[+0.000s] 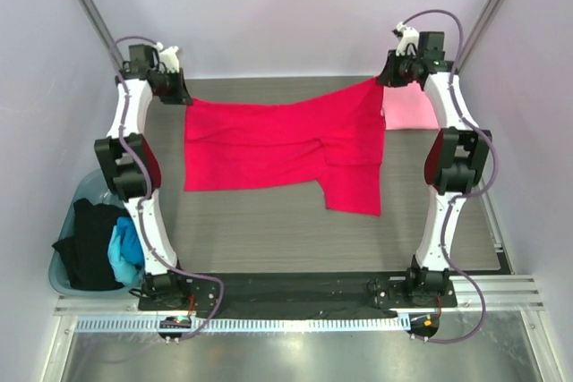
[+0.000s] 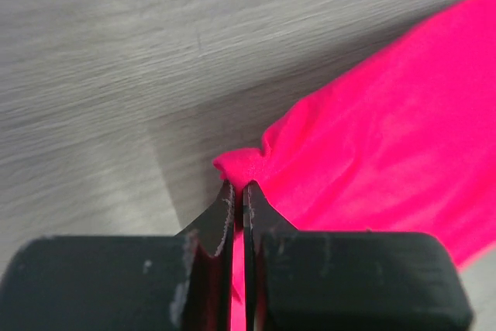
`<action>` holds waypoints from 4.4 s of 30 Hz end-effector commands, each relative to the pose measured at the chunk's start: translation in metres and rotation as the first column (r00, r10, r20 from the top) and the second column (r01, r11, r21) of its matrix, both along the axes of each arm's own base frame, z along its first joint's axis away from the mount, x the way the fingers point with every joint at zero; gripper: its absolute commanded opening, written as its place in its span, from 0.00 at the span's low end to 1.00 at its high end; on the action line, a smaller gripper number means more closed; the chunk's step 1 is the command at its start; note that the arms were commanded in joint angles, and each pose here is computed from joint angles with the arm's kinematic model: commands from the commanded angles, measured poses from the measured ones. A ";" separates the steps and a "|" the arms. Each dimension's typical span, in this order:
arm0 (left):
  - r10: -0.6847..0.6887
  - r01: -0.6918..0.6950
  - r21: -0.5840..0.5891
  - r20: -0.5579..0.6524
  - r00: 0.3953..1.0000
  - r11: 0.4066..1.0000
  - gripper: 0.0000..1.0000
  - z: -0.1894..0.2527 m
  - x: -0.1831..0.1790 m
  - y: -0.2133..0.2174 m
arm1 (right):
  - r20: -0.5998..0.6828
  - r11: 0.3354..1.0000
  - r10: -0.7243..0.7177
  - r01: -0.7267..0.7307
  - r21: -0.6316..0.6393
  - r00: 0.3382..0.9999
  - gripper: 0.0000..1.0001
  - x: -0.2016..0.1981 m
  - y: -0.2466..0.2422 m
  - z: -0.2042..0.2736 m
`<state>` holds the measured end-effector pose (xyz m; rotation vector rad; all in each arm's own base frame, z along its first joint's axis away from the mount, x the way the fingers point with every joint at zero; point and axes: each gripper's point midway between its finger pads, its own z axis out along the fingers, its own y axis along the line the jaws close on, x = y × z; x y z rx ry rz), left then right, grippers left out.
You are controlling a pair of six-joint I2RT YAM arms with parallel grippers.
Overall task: Fold and stack the t-shirts
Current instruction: Fold the tshirt
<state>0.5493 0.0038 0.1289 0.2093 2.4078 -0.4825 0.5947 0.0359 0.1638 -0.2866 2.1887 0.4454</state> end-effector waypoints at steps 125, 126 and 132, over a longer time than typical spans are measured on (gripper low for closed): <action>0.052 0.087 0.232 -0.532 0.845 0.969 0.39 -0.067 -0.153 0.033 | -0.195 0.808 0.522 -0.555 -0.201 0.830 0.48 -0.252 0.060 -0.041; 0.059 0.089 0.245 -0.537 0.841 0.965 0.39 -0.070 -0.152 0.035 | -0.192 0.808 0.521 -0.553 -0.201 0.831 0.48 -0.252 0.060 -0.040; 0.098 0.093 0.310 -0.550 0.829 0.946 0.40 -0.081 -0.154 0.048 | -0.176 0.801 0.535 -0.563 -0.205 0.826 0.48 -0.253 0.061 -0.035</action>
